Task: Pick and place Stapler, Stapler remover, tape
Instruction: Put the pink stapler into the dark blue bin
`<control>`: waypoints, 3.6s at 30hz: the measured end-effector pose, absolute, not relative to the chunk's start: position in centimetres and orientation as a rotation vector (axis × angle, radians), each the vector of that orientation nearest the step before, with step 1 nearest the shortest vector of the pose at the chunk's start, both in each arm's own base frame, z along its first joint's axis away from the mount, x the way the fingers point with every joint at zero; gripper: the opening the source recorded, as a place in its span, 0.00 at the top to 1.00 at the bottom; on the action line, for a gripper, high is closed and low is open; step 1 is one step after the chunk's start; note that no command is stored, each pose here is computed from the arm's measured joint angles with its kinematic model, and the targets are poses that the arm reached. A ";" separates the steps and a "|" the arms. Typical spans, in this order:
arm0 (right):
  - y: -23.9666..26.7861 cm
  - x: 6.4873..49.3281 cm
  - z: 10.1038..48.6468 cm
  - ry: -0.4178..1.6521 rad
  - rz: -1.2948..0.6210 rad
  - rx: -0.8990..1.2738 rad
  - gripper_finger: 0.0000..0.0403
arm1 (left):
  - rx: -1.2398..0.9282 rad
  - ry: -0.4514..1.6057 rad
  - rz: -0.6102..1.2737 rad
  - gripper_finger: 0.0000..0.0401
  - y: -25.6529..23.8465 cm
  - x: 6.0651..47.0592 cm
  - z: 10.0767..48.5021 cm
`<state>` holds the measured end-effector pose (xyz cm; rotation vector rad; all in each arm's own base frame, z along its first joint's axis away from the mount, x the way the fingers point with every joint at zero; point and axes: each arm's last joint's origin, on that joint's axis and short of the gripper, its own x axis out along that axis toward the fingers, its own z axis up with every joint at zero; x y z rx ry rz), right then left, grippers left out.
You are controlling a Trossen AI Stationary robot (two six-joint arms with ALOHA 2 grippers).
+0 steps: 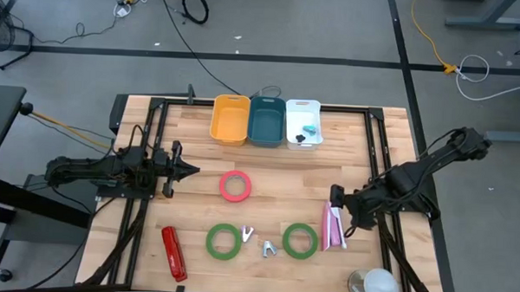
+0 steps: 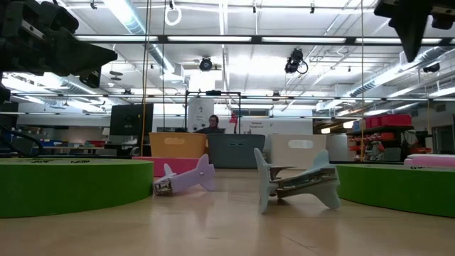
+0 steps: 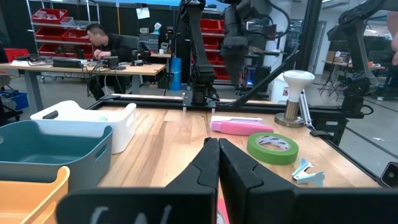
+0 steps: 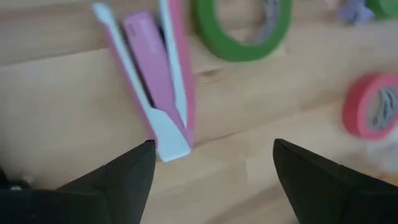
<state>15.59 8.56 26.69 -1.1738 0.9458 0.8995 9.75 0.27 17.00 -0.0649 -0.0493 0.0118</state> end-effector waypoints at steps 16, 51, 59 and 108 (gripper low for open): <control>9.5 16.9 25.0 0.941 1.127 -1.265 0.20 | -0.065 -0.050 0.012 0.98 0.3 9.7 17.0; 8.0 19.8 22.9 1.060 1.102 -1.135 0.20 | -0.065 -0.049 0.012 0.98 0.3 9.8 17.0; 7.4 18.7 21.1 1.077 1.107 -1.150 0.20 | -0.065 -0.050 0.012 0.98 0.3 9.7 17.0; 5.6 20.0 14.5 1.163 1.239 -1.189 0.20 | -0.065 -0.049 0.012 0.98 0.3 9.8 17.0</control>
